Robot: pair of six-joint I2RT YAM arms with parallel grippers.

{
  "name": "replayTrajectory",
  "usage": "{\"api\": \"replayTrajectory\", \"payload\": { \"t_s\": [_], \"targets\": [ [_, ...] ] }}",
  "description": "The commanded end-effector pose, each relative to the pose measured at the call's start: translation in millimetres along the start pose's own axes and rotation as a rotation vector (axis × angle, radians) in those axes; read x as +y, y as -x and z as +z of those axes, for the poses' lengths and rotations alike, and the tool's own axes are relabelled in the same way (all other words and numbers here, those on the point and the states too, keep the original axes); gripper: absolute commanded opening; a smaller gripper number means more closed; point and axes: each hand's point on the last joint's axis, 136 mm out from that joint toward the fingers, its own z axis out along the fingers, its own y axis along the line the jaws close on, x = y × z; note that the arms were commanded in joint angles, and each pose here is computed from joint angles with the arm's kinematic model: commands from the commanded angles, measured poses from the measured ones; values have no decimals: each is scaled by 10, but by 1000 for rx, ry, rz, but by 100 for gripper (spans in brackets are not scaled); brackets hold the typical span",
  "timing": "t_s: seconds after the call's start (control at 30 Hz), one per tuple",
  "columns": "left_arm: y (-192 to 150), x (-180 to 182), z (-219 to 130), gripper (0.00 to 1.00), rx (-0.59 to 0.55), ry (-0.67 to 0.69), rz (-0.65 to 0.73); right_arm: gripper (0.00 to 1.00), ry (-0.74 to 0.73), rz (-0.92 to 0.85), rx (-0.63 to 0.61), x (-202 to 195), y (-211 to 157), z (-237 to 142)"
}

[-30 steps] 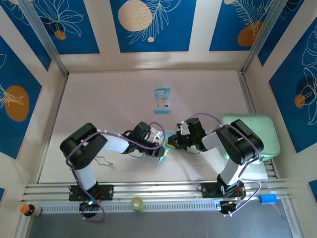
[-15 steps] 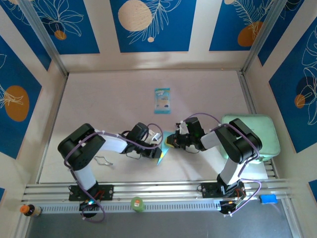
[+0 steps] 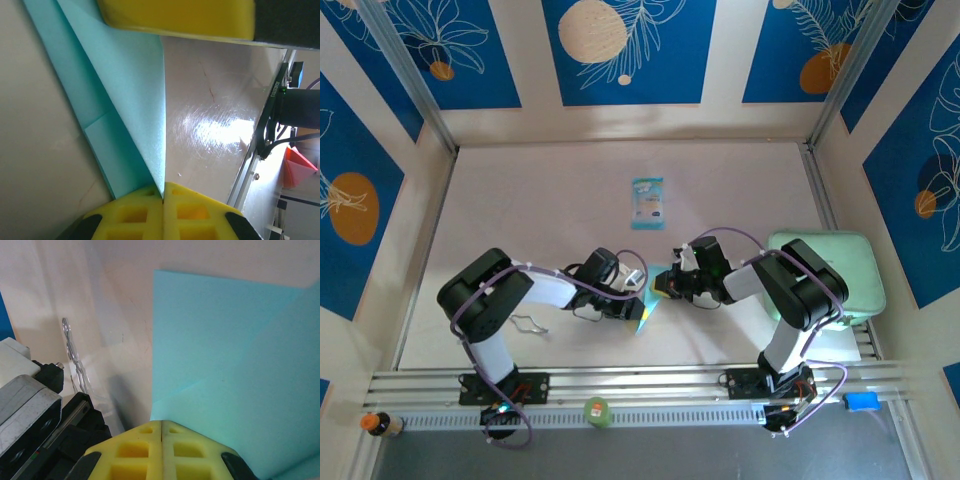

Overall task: Fold a paper plane with a square sheet of paper (pick it up from the middle)
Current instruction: Fold the wing for the fifth time at the center of the table.

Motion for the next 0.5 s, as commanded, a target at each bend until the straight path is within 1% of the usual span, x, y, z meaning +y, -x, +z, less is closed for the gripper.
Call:
{"api": "replayTrajectory", "payload": {
  "t_s": [0.0,0.03,0.1,0.2,0.27,0.3,0.33,0.4,0.47],
  "targets": [
    [-337,191,2,7,106,41,-106,1,-230,141,0,-630,-175,-4],
    [-345,199,-5,7,106,48,-108,1,-234,144,0,-641,-180,-6],
    [-355,208,-26,12,100,59,-106,1,-236,145,-1,-648,-183,-8],
    [-355,217,-59,15,87,76,-100,1,-236,143,-2,-647,-186,-9],
    [-372,223,-66,13,89,79,-101,1,-237,145,-1,-652,-192,-10],
    [-376,226,-69,8,88,79,-101,1,-237,146,-1,-653,-192,-11],
    [-387,228,-69,5,88,77,-101,1,-238,145,0,-651,-196,-8],
    [-398,234,-74,3,88,79,-106,1,-241,144,-2,-657,-196,-9],
    [-415,246,-81,3,90,86,-110,1,-240,144,-2,-654,-197,-9]
  ]
}}
